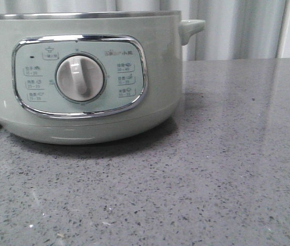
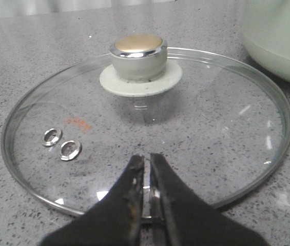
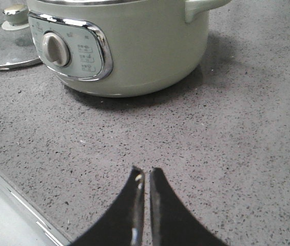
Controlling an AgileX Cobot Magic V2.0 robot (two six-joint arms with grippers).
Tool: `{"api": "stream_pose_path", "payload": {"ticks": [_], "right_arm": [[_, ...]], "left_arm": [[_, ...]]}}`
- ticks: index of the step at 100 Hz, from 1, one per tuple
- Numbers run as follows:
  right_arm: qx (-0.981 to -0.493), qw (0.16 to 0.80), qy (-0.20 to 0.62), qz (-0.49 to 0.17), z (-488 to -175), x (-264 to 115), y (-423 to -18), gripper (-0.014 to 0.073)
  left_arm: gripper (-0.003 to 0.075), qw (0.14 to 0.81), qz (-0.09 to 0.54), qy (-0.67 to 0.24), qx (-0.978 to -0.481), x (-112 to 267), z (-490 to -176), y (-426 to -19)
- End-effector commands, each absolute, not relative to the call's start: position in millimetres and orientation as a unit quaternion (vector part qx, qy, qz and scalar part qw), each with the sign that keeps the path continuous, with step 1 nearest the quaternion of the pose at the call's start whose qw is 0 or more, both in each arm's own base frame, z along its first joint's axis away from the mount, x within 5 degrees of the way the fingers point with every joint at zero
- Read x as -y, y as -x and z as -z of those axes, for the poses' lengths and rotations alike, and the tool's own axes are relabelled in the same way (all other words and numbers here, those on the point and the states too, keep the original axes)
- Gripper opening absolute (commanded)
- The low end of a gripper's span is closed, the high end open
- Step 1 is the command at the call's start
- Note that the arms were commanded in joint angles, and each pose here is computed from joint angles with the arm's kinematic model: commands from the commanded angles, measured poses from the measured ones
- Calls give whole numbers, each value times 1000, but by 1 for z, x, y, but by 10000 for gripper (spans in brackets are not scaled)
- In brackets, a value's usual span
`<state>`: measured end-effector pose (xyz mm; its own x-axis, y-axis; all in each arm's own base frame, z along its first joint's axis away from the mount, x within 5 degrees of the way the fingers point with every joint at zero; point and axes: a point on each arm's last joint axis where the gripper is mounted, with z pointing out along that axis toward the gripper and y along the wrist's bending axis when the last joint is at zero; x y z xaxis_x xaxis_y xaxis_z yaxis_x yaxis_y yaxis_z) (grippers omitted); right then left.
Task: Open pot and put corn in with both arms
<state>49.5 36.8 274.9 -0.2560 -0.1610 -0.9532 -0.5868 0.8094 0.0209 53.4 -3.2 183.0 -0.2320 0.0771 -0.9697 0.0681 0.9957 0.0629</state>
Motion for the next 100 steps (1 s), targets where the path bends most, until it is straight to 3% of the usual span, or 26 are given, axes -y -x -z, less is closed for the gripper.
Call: {"api": "stream_pose_path", "payload": {"ticks": [1, 27, 49, 61, 86, 100], "right_arm": [[-745, 594, 234, -193, -288, -37, -51, -66], [-731, 650, 172, -122, -293, -26, -60, -66], [-639, 762, 82, -64, -279, -16, -73, -66], [-607, 791, 63, -46, -264, -12, -71, -66], [-614, 787, 24, -50, -221, -6, -60, -66], [-668, 743, 17, -35, -208, -4, -59, -66]], "left_arm": [[-20, 642, 2, -44, -766, 4, -186, -52], [-20, 642, 2, -44, -766, 4, -186, -52], [-20, 642, 2, -44, -766, 4, -186, -52], [-20, 642, 2, -44, -766, 4, -186, -52], [-20, 642, 2, -44, -766, 4, -186, -52], [-20, 642, 3, -44, -766, 4, -186, -52]]}}
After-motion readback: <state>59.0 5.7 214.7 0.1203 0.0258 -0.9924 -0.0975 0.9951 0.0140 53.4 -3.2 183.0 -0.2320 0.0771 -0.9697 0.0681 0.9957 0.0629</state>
